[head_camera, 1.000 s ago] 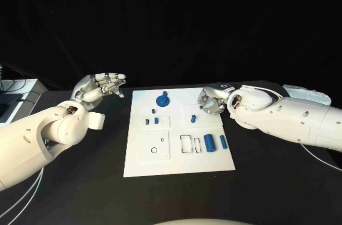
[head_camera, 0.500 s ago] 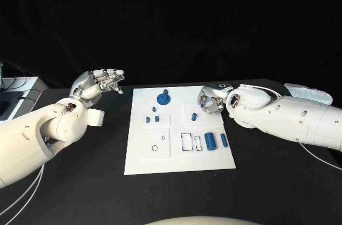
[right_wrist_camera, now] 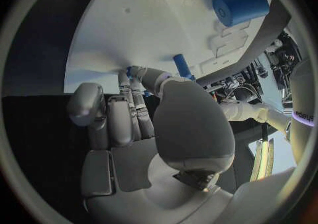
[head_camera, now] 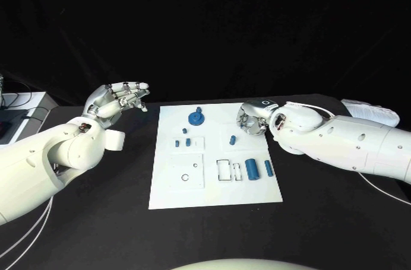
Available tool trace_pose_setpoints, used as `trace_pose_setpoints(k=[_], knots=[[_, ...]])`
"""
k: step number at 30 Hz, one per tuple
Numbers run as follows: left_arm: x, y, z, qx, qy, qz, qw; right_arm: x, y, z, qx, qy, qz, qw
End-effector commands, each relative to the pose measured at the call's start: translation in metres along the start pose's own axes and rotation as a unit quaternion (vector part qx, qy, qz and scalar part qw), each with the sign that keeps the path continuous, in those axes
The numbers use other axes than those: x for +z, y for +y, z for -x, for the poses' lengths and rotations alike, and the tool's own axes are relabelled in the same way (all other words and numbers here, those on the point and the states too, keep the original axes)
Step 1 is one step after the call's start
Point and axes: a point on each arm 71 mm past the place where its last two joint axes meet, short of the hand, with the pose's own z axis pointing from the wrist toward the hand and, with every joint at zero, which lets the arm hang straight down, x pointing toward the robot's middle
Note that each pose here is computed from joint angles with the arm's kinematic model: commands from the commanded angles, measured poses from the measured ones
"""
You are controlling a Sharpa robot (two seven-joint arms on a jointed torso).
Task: Assemble the parts on the task board
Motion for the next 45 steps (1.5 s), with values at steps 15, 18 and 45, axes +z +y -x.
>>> trace_pose_setpoints(k=[15, 18, 45], knots=[[0.0008, 0.0017, 0.0047, 0.003, -0.007, 0.002, 1.0, -0.009, 0.005, 0.006, -0.006, -0.062, -0.008, 0.998], [0.0009, 0.0022, 0.0057, 0.003, -0.008, 0.003, 1.0, -0.012, 0.007, 0.011, 0.004, -0.075, -0.003, 0.997], [0.0024, 0.0076, -0.0022, -0.002, -0.013, 0.009, 1.0, -0.033, 0.114, 0.013, 0.073, -0.075, 0.129, 0.986]])
